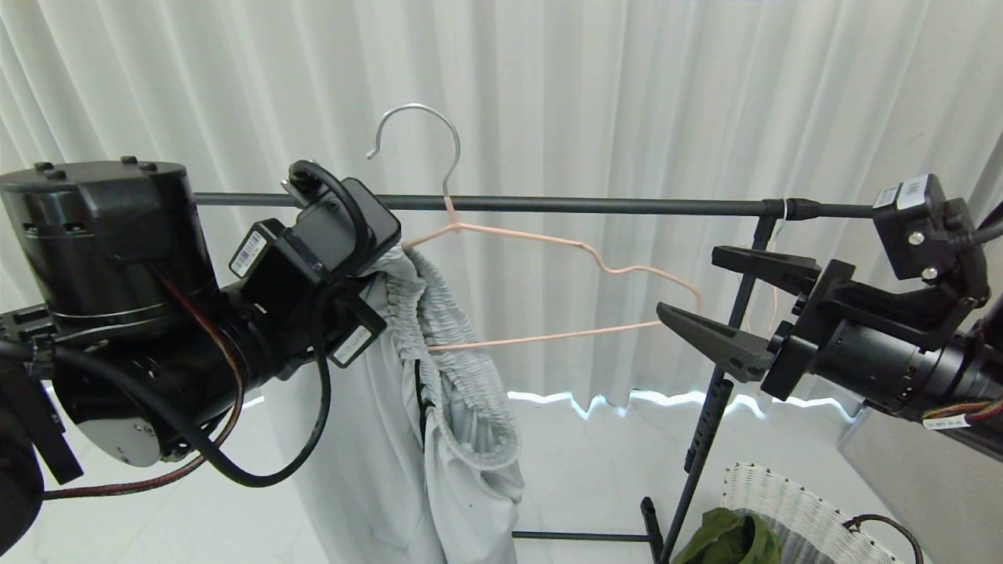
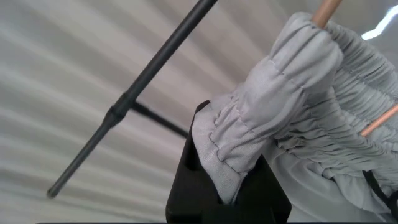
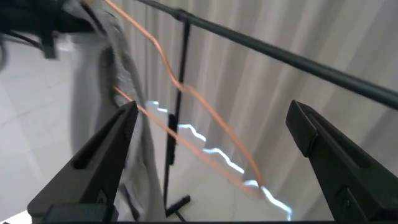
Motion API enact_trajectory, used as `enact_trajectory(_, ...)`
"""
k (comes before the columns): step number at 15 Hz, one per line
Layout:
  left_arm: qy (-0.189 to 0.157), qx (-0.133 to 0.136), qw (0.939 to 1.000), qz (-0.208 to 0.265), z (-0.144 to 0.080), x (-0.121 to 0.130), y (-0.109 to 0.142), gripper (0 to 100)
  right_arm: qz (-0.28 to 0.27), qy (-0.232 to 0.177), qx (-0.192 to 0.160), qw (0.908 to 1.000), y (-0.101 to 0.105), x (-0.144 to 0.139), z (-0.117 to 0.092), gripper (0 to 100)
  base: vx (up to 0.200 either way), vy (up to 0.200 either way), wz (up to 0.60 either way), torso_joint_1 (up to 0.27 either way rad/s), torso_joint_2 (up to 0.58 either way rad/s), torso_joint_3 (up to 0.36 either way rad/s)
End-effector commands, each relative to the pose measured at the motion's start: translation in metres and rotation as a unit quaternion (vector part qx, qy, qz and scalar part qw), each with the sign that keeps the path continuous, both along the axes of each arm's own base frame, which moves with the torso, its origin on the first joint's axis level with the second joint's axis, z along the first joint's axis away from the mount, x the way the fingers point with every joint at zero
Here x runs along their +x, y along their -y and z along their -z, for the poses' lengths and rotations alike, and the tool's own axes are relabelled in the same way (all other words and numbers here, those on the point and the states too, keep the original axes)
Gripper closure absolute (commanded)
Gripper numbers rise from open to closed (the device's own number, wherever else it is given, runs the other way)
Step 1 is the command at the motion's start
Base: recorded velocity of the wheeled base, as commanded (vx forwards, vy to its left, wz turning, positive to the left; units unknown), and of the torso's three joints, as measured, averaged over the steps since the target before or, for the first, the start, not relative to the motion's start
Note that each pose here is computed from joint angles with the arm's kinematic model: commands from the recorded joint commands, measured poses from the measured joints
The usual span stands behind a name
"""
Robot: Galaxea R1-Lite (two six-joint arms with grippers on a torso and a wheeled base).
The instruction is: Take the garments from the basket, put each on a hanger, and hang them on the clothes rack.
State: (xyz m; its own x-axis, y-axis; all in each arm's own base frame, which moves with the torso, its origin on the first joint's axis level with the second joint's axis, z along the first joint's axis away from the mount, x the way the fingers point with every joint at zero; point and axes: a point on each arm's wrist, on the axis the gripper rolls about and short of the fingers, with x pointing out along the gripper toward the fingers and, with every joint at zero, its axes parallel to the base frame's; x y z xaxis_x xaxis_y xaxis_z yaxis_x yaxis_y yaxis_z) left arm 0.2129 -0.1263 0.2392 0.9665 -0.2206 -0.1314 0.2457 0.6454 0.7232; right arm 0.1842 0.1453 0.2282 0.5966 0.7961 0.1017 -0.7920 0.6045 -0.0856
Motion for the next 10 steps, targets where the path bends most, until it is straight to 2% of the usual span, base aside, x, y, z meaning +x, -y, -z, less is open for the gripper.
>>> enact_trajectory(1, -0.002, -0.019, 0.9995, -0.025, -0.001, 0.003, -0.001, 100, 0.015, -0.010, -0.007, 0.9998, 0.006, 0.004, 0.003, 0, 0.000, 0.000, 0.00, 0.000, 0.00, 0.000)
enact_trajectory(4, -0.004, -0.044, 0.9982, -0.041, -0.002, 0.003, -0.001, 100, 0.020, -0.029, -0.021, 0.9992, 0.004, 0.009, 0.011, 0, 0.000, 0.000, 0.00, 0.000, 0.00, 0.000)
enact_trajectory(7, -0.007, -0.085, 0.9961, -0.024, -0.007, 0.008, 0.005, 100, -0.022, -0.080, -0.058, 0.9949, -0.026, 0.008, 0.041, 0, 0.000, 0.000, 0.00, 0.000, 0.00, 0.000)
enact_trajectory(8, -0.008, -0.101, 0.9948, -0.011, -0.010, 0.009, 0.007, 100, -0.030, -0.095, -0.061, 0.9932, -0.038, 0.005, 0.047, 0, 0.000, 0.000, 0.00, 0.000, 0.00, 0.000)
enact_trajectory(10, -0.009, -0.114, 0.9935, 0.002, -0.012, 0.009, 0.007, 100, -0.040, -0.126, -0.056, 0.9897, -0.058, -0.001, 0.055, 0, 0.000, 0.000, 0.00, 0.000, 0.00, 0.000)
